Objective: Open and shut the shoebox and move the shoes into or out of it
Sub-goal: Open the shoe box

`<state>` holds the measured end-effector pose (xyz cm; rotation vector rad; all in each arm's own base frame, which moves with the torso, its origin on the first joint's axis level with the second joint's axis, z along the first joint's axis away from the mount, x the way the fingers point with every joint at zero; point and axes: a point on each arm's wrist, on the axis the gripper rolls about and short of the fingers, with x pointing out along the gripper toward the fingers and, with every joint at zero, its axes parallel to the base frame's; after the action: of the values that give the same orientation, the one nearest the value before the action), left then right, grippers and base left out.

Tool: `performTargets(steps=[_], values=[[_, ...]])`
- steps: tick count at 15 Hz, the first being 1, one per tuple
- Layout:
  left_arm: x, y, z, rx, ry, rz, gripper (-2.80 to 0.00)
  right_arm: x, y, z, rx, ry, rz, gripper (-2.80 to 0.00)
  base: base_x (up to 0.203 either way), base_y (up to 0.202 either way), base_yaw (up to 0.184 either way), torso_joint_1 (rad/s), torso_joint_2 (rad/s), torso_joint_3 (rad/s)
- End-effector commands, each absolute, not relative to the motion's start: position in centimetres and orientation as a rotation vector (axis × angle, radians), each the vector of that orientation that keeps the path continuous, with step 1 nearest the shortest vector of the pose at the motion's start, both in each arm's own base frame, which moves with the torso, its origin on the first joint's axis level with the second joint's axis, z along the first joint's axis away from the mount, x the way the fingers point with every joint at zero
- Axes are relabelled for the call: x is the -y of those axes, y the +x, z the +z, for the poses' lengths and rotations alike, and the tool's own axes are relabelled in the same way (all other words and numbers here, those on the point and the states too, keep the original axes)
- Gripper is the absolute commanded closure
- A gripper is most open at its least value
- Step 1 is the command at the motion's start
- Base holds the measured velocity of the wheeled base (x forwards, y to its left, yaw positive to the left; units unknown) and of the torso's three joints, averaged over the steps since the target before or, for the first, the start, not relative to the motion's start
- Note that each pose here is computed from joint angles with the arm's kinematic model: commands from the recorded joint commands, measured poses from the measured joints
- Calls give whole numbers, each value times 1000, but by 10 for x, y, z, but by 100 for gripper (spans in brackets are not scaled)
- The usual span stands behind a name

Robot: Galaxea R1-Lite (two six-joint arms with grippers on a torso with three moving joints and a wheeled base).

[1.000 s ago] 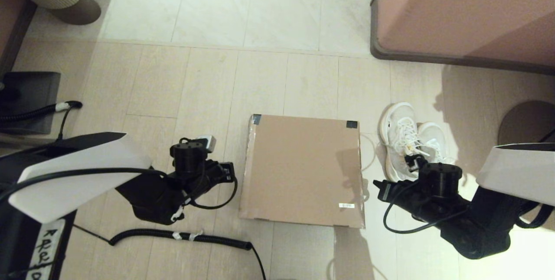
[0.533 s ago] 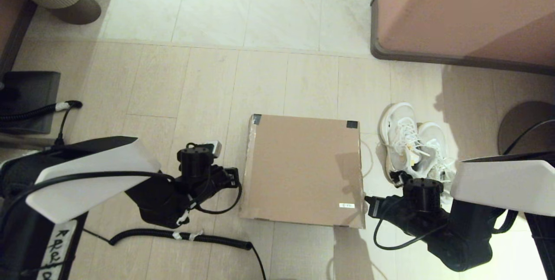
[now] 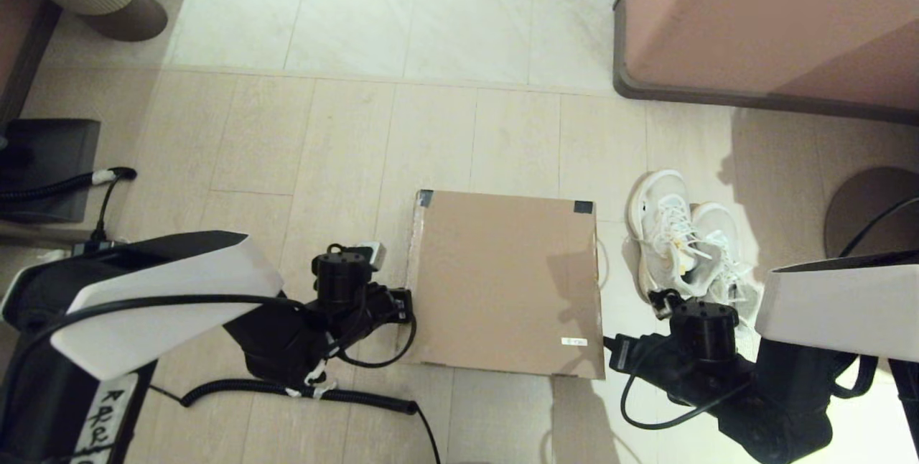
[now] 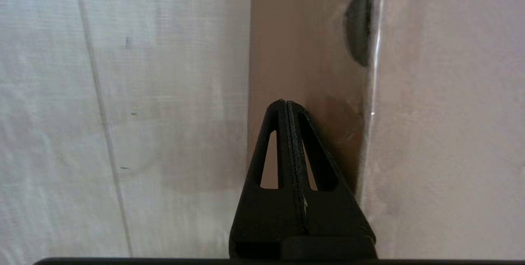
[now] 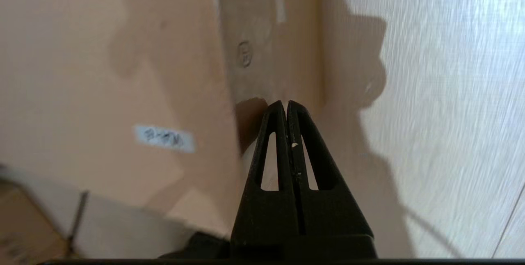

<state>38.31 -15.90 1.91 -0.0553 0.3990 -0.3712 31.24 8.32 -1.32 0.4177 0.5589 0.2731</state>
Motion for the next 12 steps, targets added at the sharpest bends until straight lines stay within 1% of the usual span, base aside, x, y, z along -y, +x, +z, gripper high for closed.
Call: performTargets(steps=[1,2,6,12], values=[[161,382,21,-393,-58,-378,0,-84,305,-1,-555,461,312,0,0,0,0,0,0,0],[162,381,21,-391,-58,-380,0,-84,302,2,-567,497,339,0,0,0,0,0,0,0],[161,379,24,-388,-62,-378,0,-90,300,4,-577,507,365,0,0,0,0,0,0,0],[159,375,57,-321,-86,-380,0,-88,293,28,-536,515,377,0,0,0,0,0,0,0]])
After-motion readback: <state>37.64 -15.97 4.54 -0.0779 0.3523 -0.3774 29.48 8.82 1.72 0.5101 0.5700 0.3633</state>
